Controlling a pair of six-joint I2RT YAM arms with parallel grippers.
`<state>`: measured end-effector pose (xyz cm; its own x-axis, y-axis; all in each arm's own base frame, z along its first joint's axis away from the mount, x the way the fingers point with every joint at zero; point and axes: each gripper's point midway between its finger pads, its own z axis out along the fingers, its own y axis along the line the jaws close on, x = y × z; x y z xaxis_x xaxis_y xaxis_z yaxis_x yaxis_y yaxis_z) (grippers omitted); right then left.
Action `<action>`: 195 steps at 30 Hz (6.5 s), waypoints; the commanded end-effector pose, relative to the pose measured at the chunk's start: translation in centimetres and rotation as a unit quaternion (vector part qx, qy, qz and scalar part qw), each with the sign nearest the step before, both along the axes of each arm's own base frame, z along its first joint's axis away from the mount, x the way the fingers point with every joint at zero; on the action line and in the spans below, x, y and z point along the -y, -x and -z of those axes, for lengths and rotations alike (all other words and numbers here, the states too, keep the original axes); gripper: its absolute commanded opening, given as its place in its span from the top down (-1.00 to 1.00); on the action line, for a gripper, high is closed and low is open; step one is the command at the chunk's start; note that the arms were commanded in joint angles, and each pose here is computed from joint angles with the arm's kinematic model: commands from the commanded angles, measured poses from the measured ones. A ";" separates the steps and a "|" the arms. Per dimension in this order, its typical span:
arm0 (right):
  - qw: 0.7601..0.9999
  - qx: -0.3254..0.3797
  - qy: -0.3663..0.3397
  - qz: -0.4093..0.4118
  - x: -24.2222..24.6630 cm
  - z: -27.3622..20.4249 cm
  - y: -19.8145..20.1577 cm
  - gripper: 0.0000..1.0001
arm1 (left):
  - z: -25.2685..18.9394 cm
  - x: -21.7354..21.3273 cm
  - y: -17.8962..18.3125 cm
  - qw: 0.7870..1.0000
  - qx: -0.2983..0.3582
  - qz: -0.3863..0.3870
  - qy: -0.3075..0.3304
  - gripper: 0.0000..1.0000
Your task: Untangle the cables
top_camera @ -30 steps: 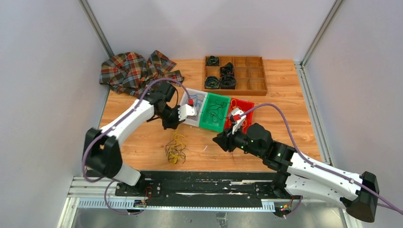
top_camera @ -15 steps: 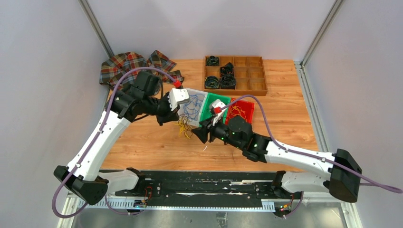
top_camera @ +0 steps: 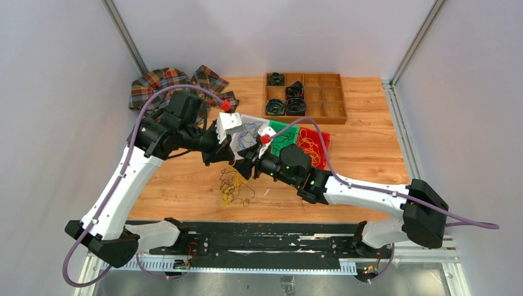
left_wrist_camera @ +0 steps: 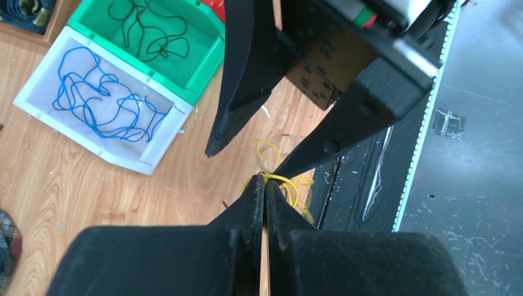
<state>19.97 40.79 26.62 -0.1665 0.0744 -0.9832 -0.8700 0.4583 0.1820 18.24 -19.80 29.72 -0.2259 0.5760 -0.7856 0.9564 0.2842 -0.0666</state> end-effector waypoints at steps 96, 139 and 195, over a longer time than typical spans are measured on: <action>0.992 -0.044 0.044 -0.113 -4.8 9.4 2.7 -0.02 | -37.1 -12.1 -0.7 0.708 0.569 -0.316 0.274 0.99; 0.991 0.096 0.027 -0.086 -0.7 -0.8 1.3 0.99 | -1.5 -10.3 -2.3 0.910 0.350 -0.220 -0.022 0.17; 0.982 -0.011 -0.107 -0.155 4.4 -5.5 6.1 -0.01 | -2.6 0.2 3.5 0.969 0.090 -0.073 0.218 0.99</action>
